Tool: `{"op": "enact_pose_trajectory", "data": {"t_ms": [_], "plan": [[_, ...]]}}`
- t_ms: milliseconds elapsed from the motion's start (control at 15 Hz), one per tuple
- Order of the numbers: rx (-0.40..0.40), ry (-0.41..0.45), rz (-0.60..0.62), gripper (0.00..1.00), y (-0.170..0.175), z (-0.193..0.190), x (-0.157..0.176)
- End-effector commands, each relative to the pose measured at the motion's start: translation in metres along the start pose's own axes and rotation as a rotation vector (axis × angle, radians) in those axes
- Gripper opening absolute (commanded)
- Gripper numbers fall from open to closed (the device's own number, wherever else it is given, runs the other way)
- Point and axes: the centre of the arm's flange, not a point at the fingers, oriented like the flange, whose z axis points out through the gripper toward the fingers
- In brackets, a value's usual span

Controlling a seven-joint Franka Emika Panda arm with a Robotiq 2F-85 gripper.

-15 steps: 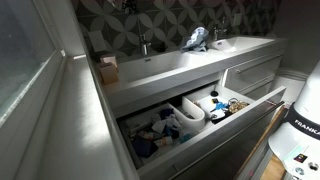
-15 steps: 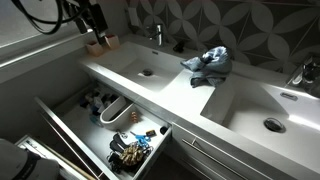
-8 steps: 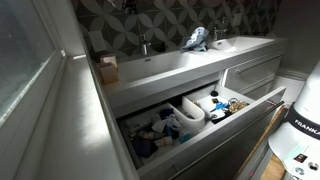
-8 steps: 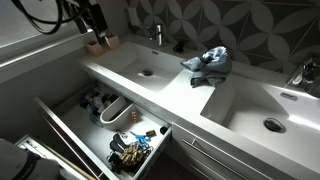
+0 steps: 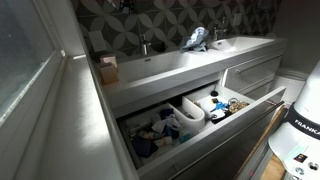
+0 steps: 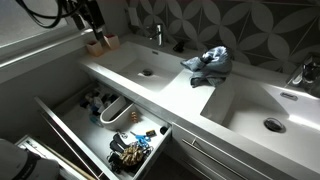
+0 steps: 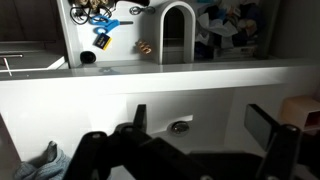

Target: Open and close the tap

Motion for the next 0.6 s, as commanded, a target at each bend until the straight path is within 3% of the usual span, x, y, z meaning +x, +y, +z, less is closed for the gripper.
{"op": "enact_pose_trajectory", "data": {"t_ms": [0,333,400,467,533], "plan": [[0.039,0.03,0.02,1.0,-0.063,-0.009,0.047],[0.054,0.145,0.043,1.0,-0.137,-0.018,0.11],[0.04,0.172,0.053,0.75,-0.146,-0.016,0.126],[0.034,0.197,0.064,0.74,-0.152,-0.015,0.14],[0.022,0.234,0.084,0.66,-0.157,-0.012,0.154]]}}
